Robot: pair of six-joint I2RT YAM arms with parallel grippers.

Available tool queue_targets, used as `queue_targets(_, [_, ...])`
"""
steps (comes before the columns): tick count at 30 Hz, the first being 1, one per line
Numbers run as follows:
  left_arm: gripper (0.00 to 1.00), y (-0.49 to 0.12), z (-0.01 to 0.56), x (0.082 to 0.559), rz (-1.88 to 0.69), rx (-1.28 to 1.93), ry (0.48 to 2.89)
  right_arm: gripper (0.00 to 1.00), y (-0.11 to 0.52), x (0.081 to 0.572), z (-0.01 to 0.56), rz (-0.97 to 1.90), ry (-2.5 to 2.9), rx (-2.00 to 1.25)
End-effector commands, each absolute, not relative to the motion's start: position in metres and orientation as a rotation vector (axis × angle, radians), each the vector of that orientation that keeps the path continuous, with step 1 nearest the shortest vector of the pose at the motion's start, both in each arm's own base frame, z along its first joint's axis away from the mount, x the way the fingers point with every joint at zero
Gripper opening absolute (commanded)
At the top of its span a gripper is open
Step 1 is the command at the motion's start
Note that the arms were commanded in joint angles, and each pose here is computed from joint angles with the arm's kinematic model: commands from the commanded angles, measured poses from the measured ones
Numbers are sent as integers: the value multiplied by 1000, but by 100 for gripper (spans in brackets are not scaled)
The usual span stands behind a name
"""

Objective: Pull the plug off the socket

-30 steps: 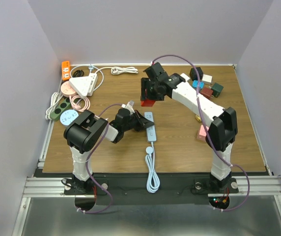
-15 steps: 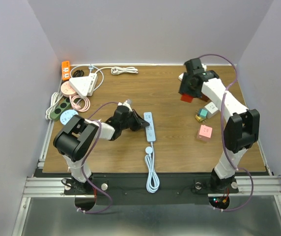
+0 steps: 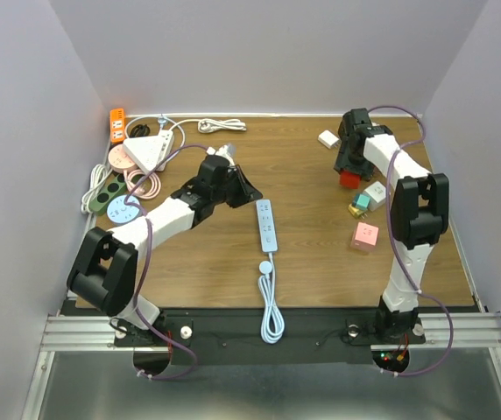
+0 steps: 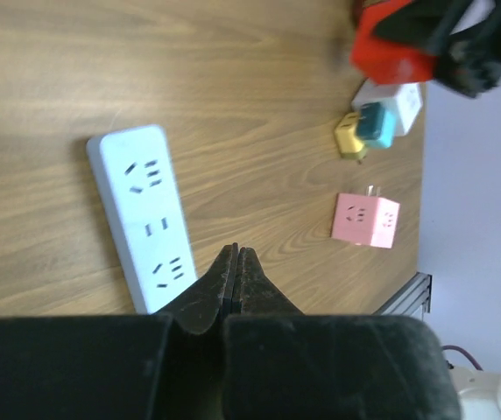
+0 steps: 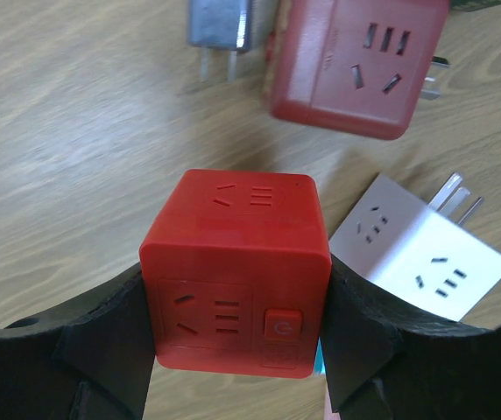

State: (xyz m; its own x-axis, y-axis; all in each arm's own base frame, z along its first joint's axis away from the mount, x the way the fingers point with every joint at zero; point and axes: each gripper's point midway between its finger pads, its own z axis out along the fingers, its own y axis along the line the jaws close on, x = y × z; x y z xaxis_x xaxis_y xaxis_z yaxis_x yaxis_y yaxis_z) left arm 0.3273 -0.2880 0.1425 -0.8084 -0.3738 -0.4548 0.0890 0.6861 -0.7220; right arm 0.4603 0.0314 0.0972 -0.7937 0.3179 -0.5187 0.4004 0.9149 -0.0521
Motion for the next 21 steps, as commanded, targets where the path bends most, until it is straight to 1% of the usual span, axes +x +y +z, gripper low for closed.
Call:
queue_targets(1, [0,-281,145,316,-918,-107,2372,22,9,472,106,-286,2494,552])
queue_targets(4, [0,-282,137,311,-883,-91,2412,29,5,468,103,-289,2499,570])
queue_targets(5, [0,-282,135,310,-871,-87,2418,36,5,469,105,-285,2496,568])
queue_targets(9, [0,-285,128,306,-837,-84,2443,55,8,475,119,-254,2472,546])
queue_targets(10, [0,-285,123,305,-821,-86,2458,61,9,480,125,-240,2458,538])
queue_targets(11, [0,-284,118,304,-797,-89,2476,72,11,482,127,-230,2464,504])
queue_targets(13, [0,-284,109,303,-759,-90,2513,77,12,484,126,-226,2474,494])
queue_targets(15, [3,-288,102,302,-724,-81,2534,90,13,484,125,-218,2482,487])
queue_targets(16, [6,-292,102,300,-715,-69,2545,100,15,484,125,-205,2487,486])
queue_targets(18, [8,-295,98,296,-694,-55,2562,100,16,483,130,-193,2478,492])
queue_targets(21, [11,-303,101,290,-682,-25,2569,100,23,483,166,-108,2414,484])
